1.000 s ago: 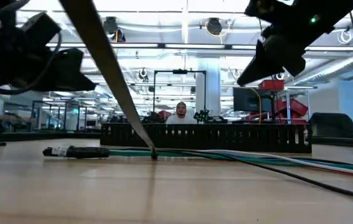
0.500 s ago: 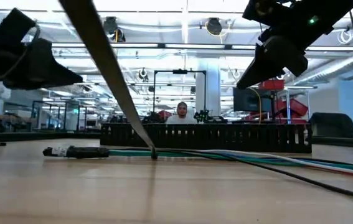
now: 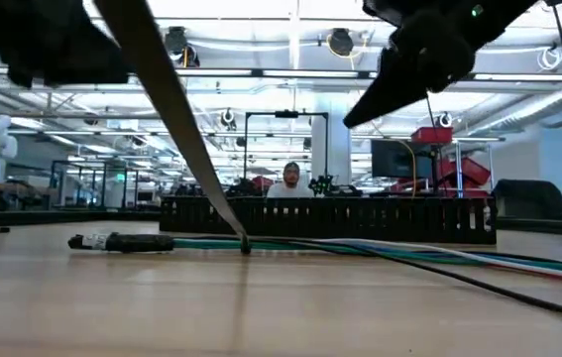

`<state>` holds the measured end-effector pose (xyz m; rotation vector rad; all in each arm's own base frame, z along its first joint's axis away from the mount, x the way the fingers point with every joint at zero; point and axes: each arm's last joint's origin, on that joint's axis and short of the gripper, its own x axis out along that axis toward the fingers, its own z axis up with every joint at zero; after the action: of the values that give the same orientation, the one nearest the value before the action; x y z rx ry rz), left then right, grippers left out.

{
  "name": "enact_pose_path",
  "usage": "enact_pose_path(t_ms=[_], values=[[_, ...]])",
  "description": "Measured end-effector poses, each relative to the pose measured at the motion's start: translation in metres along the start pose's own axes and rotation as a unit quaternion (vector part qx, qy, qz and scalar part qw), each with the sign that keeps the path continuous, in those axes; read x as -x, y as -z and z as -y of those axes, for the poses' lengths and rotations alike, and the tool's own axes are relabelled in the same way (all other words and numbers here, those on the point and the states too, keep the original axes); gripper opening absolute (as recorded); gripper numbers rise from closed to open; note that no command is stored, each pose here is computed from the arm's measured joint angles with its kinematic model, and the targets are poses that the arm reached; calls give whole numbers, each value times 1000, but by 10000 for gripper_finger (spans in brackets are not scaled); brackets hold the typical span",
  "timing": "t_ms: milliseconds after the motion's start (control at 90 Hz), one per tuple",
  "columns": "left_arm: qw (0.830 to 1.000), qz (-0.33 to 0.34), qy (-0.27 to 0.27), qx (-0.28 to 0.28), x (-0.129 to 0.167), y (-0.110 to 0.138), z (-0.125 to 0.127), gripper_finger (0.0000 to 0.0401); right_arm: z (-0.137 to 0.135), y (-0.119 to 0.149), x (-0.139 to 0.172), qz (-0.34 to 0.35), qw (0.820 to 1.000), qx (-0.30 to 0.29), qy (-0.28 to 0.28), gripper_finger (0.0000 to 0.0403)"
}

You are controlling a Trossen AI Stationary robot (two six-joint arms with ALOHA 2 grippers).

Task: Ziptie cables
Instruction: Wrap the cable wires with the black zip tie

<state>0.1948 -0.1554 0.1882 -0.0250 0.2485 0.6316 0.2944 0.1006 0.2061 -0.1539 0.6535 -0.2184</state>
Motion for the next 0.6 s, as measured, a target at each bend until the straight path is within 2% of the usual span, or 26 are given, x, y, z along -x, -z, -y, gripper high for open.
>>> enact_pose_path(t_ms=[56, 144, 211, 356, 456, 522, 600], values=[[997, -21, 62, -33, -3, -9, 15, 191, -3, -1, 1, 6, 1000, 4, -20, 8], [988, -13, 144, -60, -9, -20, 31, 191, -9, -2, 4, 13, 999, 9, -36, 8], [987, -1, 148, -65, -16, -23, 34, 191, -14, 0, 7, 12, 999, 13, -42, 8], [992, -19, 107, -68, -40, -13, 31, 191, -22, 4, 13, 10, 999, 17, -40, 8], [992, -42, 102, -66, -59, 0, 31, 191, -25, 3, 20, 30, 999, 29, 17, 8], [991, -53, 101, -67, -70, 9, 32, 191, -20, -2, 28, 58, 993, 43, 88, 8], [992, -54, 101, -60, -80, 14, 35, 191, -5, -15, 43, 97, 978, 46, 177, 8]])
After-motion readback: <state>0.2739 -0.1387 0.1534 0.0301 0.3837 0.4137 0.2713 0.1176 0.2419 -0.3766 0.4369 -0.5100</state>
